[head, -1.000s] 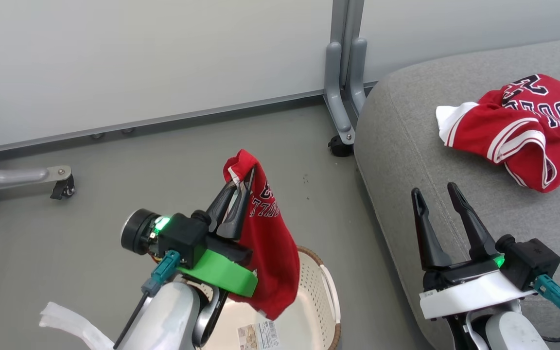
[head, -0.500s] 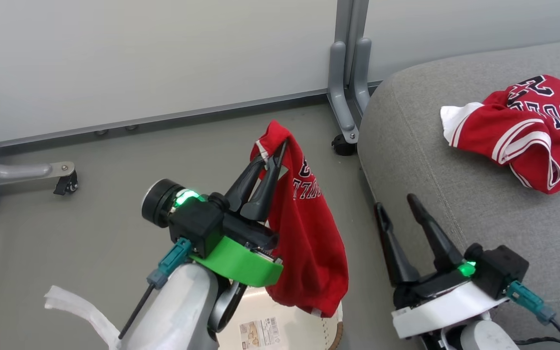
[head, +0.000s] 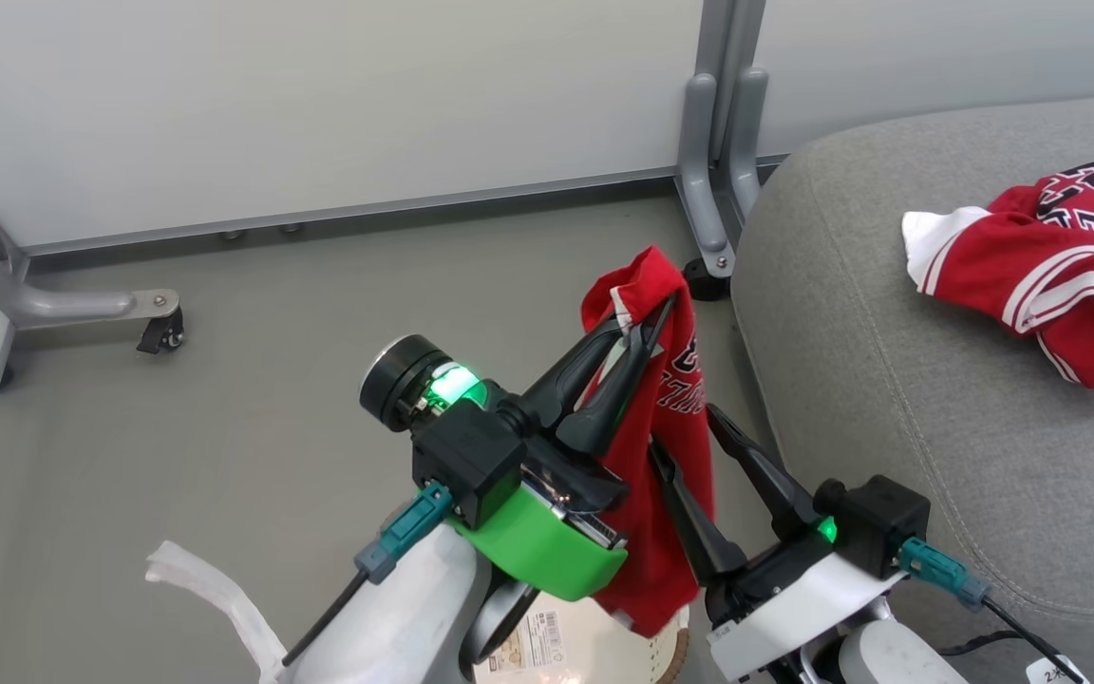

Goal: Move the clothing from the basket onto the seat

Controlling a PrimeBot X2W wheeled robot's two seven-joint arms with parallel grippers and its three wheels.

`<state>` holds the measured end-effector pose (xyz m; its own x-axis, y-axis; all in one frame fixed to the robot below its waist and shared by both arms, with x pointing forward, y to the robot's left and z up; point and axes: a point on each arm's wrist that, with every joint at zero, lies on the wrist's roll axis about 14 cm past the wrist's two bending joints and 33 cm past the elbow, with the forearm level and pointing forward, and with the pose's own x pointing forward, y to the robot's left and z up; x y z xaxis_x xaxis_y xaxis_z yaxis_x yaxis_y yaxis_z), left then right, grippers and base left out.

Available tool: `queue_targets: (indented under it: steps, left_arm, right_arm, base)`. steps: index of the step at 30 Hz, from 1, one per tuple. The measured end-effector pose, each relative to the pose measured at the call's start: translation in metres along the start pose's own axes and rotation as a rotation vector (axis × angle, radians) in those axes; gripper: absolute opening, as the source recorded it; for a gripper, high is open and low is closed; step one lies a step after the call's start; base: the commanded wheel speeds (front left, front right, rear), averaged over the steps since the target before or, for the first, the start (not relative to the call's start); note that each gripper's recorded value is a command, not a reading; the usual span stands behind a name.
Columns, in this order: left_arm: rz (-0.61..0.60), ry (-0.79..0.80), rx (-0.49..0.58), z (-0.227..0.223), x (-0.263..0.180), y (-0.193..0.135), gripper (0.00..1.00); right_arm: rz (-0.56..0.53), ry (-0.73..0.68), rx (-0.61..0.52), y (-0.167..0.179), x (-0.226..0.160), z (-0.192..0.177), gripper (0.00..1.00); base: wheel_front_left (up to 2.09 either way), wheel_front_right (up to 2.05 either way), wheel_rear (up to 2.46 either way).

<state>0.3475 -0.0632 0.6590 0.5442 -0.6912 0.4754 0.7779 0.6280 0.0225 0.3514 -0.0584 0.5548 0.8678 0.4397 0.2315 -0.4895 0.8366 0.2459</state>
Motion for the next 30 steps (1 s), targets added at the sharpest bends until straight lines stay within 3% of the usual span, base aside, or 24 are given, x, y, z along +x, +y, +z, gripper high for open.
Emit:
queue_targets:
  steps: [9, 10, 11, 29, 30]
  left_arm:
    - [-0.002, -0.027, 0.003, 0.012, -0.003, -0.003, 0.00]
    - [0.002, -0.028, 0.004, 0.013, -0.003, -0.002, 0.00]
    - [0.006, -0.028, 0.006, 0.014, -0.004, -0.001, 0.00]
    - [0.073, 0.099, -0.007, -0.027, -0.019, 0.018, 0.00]
    - [0.074, 0.107, -0.002, -0.029, -0.020, 0.019, 0.09]
  right_arm:
    - [-0.014, 0.102, 0.005, -0.006, -0.004, -0.032, 1.00]
    - [-0.012, 0.109, 0.006, -0.005, -0.004, -0.034, 0.21]
    - [-0.004, 0.118, 0.005, -0.003, -0.005, -0.037, 0.00]
    - [-0.018, 0.149, 0.018, -0.006, -0.010, -0.047, 0.00]
    - [-0.019, 0.150, 0.019, -0.006, -0.011, -0.047, 0.00]
  base:
    - [0.00, 0.00, 0.00]
    - [0.00, 0.00, 0.00]
    - [0.00, 0.00, 0.00]
    - [0.00, 0.00, 0.00]
    - [0.00, 0.00, 0.00]
